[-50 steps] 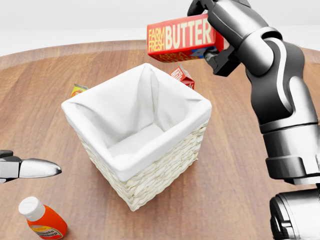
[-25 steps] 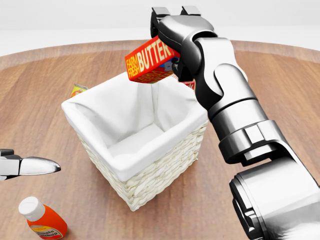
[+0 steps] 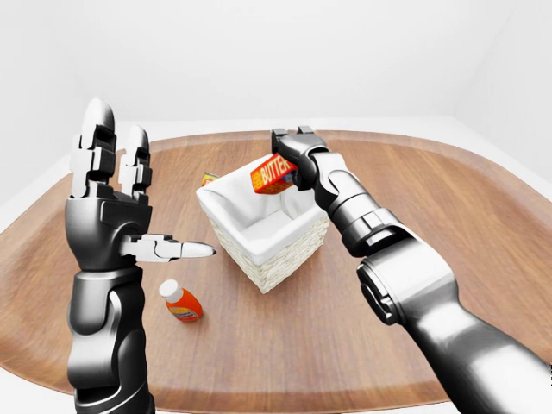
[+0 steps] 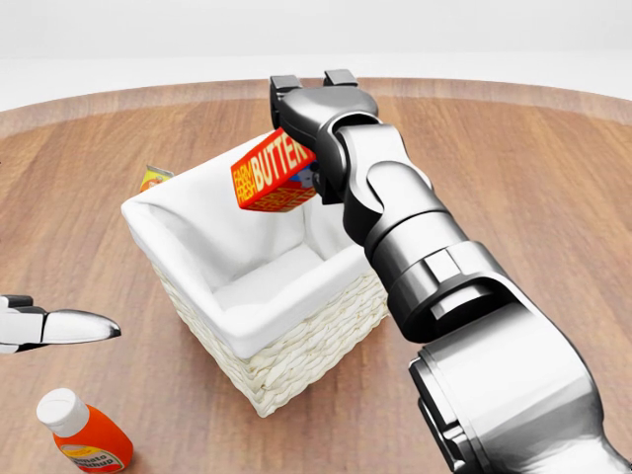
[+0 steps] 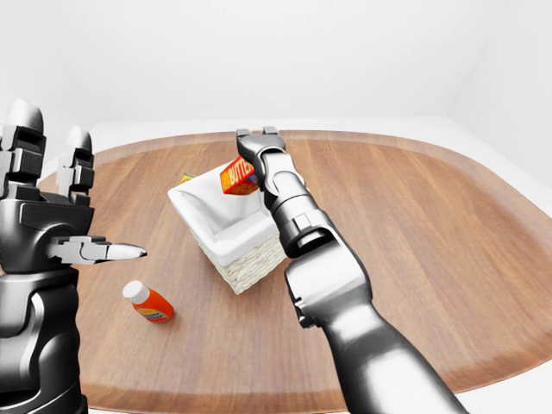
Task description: Pick up the butter and put it in the basket.
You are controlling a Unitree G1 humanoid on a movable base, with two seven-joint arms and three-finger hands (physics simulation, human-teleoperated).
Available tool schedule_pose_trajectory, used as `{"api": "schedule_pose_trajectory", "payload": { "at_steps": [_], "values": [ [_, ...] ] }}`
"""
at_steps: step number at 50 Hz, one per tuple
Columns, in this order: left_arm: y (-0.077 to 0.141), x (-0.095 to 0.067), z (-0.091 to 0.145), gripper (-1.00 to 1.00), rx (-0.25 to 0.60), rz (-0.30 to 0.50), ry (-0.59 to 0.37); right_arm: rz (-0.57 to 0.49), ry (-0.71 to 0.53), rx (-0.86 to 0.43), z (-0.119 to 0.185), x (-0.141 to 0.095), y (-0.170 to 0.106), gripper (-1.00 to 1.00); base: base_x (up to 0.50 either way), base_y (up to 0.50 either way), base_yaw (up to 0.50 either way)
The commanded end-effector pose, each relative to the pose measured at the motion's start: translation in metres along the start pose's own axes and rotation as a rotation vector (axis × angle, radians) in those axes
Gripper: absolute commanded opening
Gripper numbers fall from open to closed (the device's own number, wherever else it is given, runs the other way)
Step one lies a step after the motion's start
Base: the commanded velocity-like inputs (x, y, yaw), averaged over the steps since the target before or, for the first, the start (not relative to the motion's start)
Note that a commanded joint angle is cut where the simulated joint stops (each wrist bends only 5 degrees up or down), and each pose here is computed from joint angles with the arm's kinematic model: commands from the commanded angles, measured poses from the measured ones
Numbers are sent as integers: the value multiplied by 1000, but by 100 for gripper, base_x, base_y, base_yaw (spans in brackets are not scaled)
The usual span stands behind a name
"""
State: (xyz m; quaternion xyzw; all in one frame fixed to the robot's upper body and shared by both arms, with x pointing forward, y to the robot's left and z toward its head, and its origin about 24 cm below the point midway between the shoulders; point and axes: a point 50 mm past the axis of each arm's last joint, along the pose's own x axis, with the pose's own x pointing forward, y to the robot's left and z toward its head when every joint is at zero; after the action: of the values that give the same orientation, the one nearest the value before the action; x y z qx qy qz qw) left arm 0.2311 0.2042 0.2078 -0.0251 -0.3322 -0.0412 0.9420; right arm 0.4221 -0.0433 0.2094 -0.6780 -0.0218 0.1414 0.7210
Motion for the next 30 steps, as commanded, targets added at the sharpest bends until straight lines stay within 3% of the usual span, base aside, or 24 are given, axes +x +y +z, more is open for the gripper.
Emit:
{"api": "schedule_pose_trajectory", "payload": {
  "at_steps": [1, 30],
  "values": [
    [2, -1, -5, 100, -3, 3, 21, -28, -4, -3, 6, 1, 7, -100, 0, 0, 0],
    [8, -1, -16, 100, -12, 14, 69, 29, -11, 5, 13, 2, 34, -100, 0, 0, 0]
  ]
}}
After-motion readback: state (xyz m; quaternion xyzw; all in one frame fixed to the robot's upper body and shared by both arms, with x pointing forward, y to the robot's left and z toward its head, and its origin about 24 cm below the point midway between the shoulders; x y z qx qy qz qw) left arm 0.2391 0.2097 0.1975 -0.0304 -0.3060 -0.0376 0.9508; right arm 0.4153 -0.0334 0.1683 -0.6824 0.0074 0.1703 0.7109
